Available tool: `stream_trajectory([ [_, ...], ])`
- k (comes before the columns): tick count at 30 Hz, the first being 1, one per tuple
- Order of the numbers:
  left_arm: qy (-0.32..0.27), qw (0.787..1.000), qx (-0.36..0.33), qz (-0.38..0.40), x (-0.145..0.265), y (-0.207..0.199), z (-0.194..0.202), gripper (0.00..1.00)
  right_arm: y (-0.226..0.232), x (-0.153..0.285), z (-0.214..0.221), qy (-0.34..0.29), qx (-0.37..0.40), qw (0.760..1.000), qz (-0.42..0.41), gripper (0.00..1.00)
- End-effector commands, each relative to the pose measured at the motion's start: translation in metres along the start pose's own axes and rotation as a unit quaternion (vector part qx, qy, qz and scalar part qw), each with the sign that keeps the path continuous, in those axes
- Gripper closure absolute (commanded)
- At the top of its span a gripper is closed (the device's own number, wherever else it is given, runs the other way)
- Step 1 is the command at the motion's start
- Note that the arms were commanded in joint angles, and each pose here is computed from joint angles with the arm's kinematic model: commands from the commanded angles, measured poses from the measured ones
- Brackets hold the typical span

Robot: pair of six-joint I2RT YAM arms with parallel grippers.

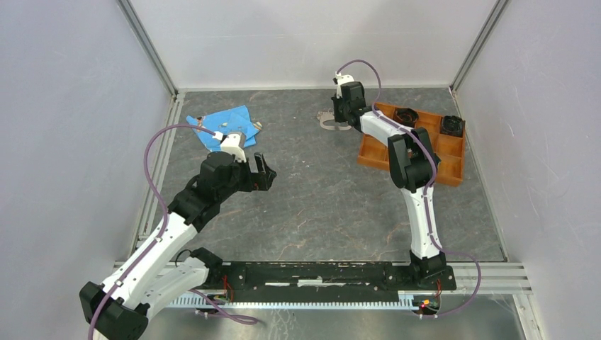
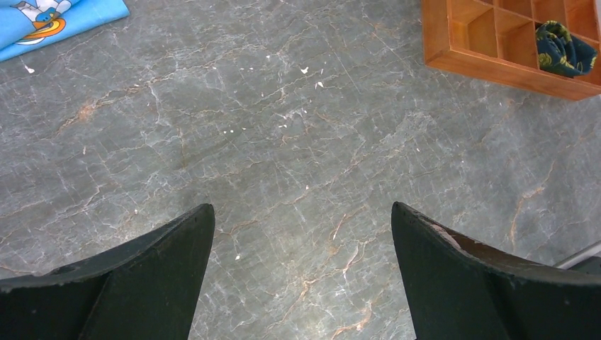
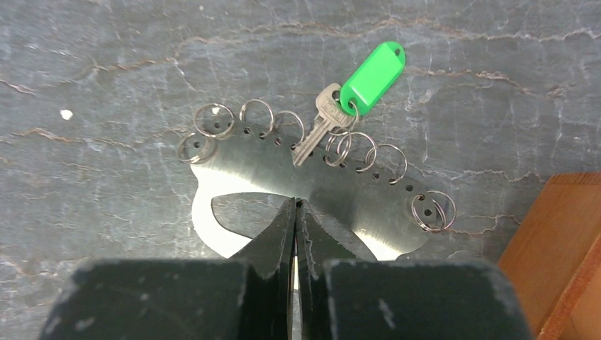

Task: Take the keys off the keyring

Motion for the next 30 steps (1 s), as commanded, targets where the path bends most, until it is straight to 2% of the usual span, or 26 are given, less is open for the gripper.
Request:
stream_trajectory([
  [1, -0.016, 1.000, -0.007, 0.020, 0.001, -0.005, -0.007, 0.00, -0.006, -0.005, -0.018, -0.022, 0.010, 1.000, 0.006, 0.94],
  [9, -0.015, 1.000, -0.004, 0.023, 0.000, -0.004, -0.008, 0.00, -0.011, -0.010, -0.006, 0.000, 0.032, 0.999, 0.016, 0.91],
  [21, -0.011, 0.999, -0.001, 0.030, -0.001, -0.005, -0.007, 0.00, -0.011, -0.017, 0.006, 0.019, 0.033, 0.999, 0.014, 0.91],
  [30, -0.011, 0.999, 0.001, 0.034, 0.000, -0.005, -0.008, 0.00, -0.011, 0.001, 0.033, 0.069, 0.028, 0.997, 0.018, 0.92],
])
Point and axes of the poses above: each gripper's point midway between its finger pads, its own x axis back along the fingers, its own y axis along the line the jaws close on, z = x × y, the point moved 4 cm from there along x, back along the fingers, and after that the axes turned 10 degrees about x, right-handed, at the moved point
